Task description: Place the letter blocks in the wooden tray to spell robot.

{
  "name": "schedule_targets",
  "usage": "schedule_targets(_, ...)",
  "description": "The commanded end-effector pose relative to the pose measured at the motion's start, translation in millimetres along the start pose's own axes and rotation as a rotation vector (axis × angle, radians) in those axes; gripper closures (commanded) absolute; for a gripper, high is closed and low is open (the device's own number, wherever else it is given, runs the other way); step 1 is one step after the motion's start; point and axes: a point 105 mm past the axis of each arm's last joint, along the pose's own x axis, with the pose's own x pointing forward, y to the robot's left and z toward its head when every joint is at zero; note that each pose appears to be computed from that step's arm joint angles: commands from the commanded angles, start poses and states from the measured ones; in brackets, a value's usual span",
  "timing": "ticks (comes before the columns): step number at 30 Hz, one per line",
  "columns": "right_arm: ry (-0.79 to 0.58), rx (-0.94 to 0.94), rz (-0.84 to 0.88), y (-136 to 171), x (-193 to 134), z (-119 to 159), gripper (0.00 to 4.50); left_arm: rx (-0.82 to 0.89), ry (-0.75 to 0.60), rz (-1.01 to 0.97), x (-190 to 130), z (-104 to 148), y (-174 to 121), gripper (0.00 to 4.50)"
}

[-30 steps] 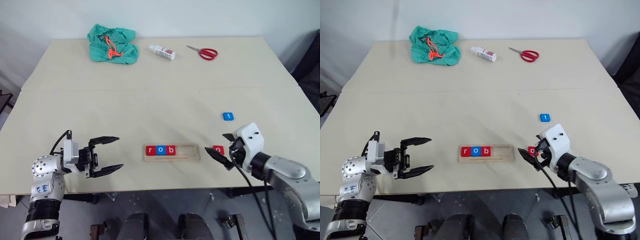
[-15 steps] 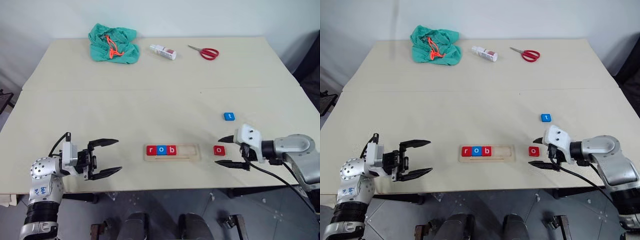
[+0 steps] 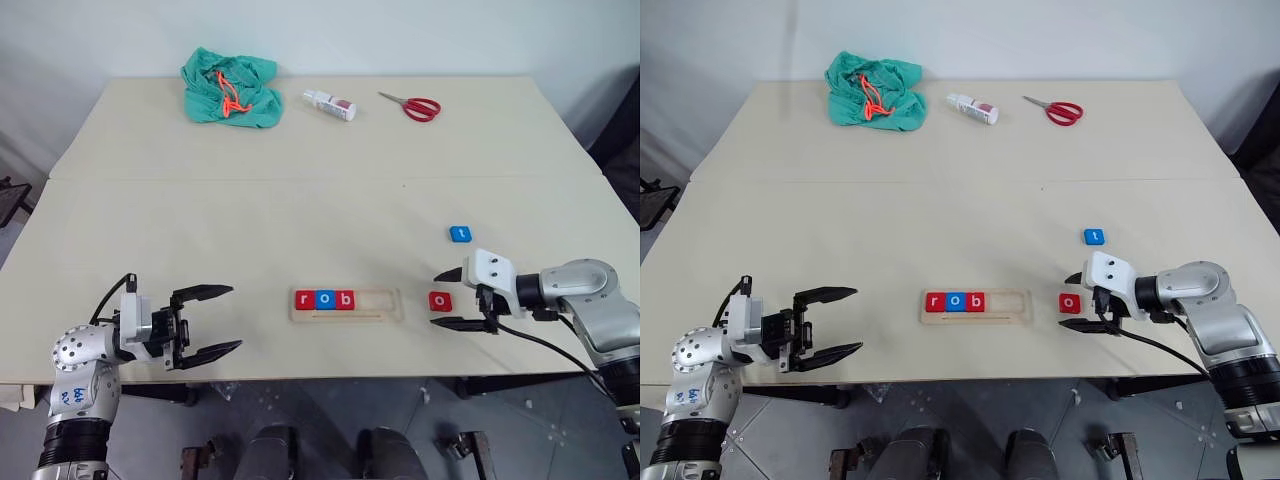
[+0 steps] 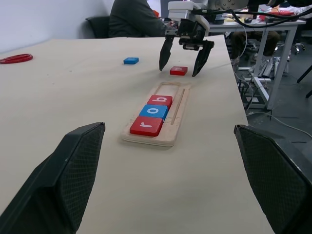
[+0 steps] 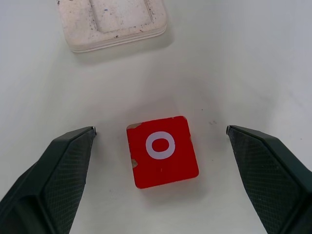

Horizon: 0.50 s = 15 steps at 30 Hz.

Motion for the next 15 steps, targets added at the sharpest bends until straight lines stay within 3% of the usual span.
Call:
schedule_targets(1, 0.015, -0.011, 0.010, 3, 6, -1, 0.58, 0.042, -0.009, 0.006, -2, 10, 2, 0.00)
schedule_targets(8, -0.032, -0.001, -0.026, 2, 8, 11, 2.94, 0.044, -0.016, 0.006, 0, 9, 1, 0.00)
schedule_targets(15, -0.071, 0.013, -0.094, -5, 3, 21, 3.09, 0.055, -0.028, 0.020, 0, 10, 6, 0.00)
